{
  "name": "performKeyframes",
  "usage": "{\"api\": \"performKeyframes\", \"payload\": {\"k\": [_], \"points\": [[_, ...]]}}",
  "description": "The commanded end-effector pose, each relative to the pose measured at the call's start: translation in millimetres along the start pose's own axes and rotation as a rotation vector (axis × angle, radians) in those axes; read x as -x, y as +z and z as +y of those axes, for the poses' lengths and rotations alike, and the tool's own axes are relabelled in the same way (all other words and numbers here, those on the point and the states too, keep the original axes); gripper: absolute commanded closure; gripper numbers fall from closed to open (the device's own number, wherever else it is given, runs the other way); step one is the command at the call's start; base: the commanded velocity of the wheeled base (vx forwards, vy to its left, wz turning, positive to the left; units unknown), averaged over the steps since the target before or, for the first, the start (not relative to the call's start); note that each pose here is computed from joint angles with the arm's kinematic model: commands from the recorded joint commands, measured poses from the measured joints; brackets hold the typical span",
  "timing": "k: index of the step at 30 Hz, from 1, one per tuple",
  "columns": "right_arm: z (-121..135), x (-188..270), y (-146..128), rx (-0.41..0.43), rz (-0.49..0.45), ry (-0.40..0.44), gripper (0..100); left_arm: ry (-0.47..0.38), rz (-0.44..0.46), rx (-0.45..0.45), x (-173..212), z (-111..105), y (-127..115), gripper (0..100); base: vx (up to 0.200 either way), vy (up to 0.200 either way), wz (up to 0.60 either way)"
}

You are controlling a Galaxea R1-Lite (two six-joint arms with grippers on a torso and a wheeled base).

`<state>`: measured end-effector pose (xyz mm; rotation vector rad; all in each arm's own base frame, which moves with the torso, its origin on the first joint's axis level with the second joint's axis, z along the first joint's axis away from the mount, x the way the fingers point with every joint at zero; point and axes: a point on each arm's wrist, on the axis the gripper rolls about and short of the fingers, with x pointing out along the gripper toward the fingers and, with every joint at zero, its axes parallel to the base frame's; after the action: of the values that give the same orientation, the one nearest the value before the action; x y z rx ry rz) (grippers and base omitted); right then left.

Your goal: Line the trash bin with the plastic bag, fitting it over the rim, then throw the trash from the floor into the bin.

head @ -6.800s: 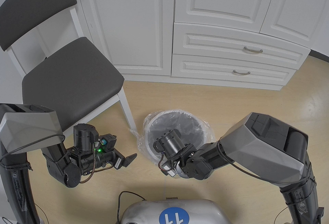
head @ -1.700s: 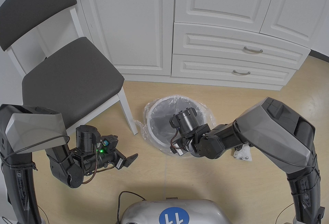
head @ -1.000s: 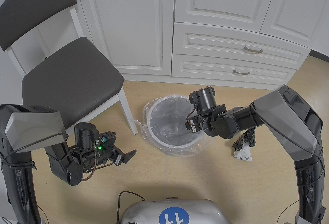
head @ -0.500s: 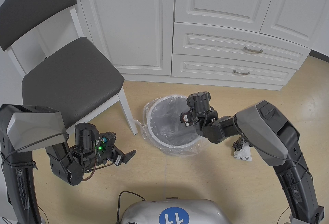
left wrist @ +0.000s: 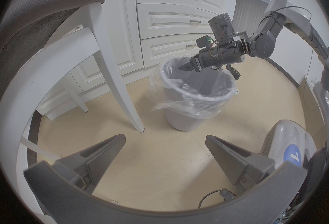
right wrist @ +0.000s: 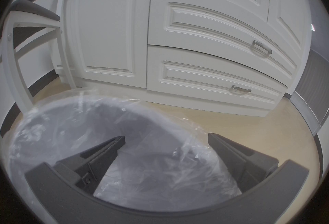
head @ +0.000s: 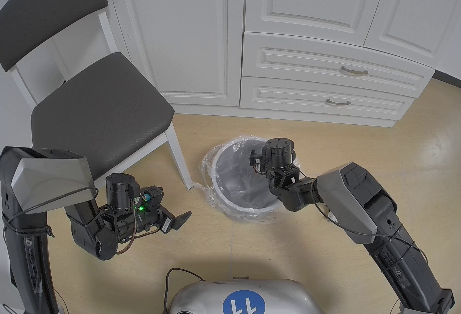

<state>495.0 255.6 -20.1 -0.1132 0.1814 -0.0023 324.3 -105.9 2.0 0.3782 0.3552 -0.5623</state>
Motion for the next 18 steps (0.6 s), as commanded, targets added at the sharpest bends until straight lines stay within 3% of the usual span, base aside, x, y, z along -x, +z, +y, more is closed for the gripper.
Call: {"api": "performKeyframes", "payload": {"k": [1, 4, 10, 18], "points": [[-5, -4, -10, 0.008, 0.025, -0.01, 0, -0.002, 0.004, 0.0, -1, -1, -1, 0, 0.0, 0.0, 0.0], [-5, 1, 8, 0.0, 0.005, -0.005, 0, -0.001, 0.002, 0.0, -1, -1, -1, 0, 0.0, 0.0, 0.0], [-4, 33, 14, 0.068, 0.112, 0.04, 0, 0.002, -0.007, -0.004, -1, 0, 0, 0, 0.0, 0.0, 0.0], [-6, 66, 16, 0.115, 0.184, 0.087, 0, -0.004, -0.003, -0.003, -2, -2, -2, 0, 0.0, 0.0, 0.0]]}}
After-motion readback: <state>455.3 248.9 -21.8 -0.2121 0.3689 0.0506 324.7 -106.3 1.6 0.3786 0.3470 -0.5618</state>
